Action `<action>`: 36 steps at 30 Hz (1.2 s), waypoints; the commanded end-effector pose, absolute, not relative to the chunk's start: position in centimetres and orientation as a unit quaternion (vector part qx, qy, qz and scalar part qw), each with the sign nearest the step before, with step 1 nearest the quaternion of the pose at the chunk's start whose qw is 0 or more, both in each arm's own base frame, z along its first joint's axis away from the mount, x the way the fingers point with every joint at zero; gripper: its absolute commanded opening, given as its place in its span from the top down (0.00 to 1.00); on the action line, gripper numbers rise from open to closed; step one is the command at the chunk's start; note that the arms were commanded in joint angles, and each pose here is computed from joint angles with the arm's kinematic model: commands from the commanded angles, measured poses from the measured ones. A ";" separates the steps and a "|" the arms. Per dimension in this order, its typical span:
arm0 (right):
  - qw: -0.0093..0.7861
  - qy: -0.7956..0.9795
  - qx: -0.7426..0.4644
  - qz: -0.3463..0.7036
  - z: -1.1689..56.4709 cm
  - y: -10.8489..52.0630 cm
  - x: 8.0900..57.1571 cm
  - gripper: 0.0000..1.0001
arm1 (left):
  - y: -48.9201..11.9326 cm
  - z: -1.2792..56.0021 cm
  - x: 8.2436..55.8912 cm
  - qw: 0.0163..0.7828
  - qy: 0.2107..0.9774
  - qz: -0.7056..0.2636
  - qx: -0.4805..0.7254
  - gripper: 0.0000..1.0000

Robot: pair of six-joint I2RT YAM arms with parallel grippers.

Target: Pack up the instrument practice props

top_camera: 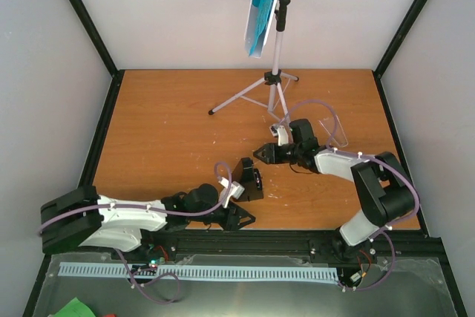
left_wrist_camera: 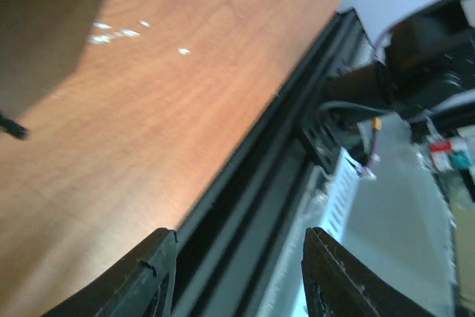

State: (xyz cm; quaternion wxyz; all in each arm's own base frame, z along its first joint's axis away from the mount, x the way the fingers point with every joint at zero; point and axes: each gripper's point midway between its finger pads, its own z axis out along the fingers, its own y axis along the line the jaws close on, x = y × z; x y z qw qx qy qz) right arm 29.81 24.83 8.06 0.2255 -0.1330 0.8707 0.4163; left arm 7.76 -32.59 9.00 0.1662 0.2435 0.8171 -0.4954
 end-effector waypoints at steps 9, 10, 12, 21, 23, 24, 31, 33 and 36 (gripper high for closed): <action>0.143 0.832 -0.222 0.488 8.1 28.6 27.1 0.53 | -28.9 6.7 13.1 0.254 0.855 -0.429 0.140 0.52; 0.133 0.830 -0.225 0.492 8.0 28.7 26.7 0.54 | -28.4 6.6 13.5 0.255 0.859 -0.422 0.137 0.52; 0.121 0.829 -0.225 0.498 7.7 28.6 25.9 0.55 | -27.6 6.6 14.3 0.259 0.863 -0.413 0.132 0.52; 0.111 0.841 -0.212 0.485 7.3 26.6 22.3 0.56 | -27.0 9.5 17.2 0.303 0.836 -0.444 0.108 0.51; 0.110 0.844 -0.204 0.484 7.1 26.0 21.3 0.56 | -27.2 9.8 17.8 0.309 0.837 -0.438 0.111 0.51; 0.112 0.844 -0.199 0.485 7.1 25.8 20.9 0.56 | -27.3 9.8 18.1 0.312 0.840 -0.430 0.114 0.51; 0.144 0.861 -0.175 0.456 6.7 23.7 19.4 0.50 | -26.1 9.1 20.3 0.320 0.851 -0.401 0.109 0.52; 0.170 0.869 -0.166 0.435 6.9 23.0 19.8 0.43 | -26.1 9.6 20.7 0.325 0.847 -0.404 0.111 0.52; 0.217 0.873 -0.151 0.410 8.1 22.0 20.8 0.33 | -26.0 10.0 21.0 0.327 0.850 -0.399 0.109 0.51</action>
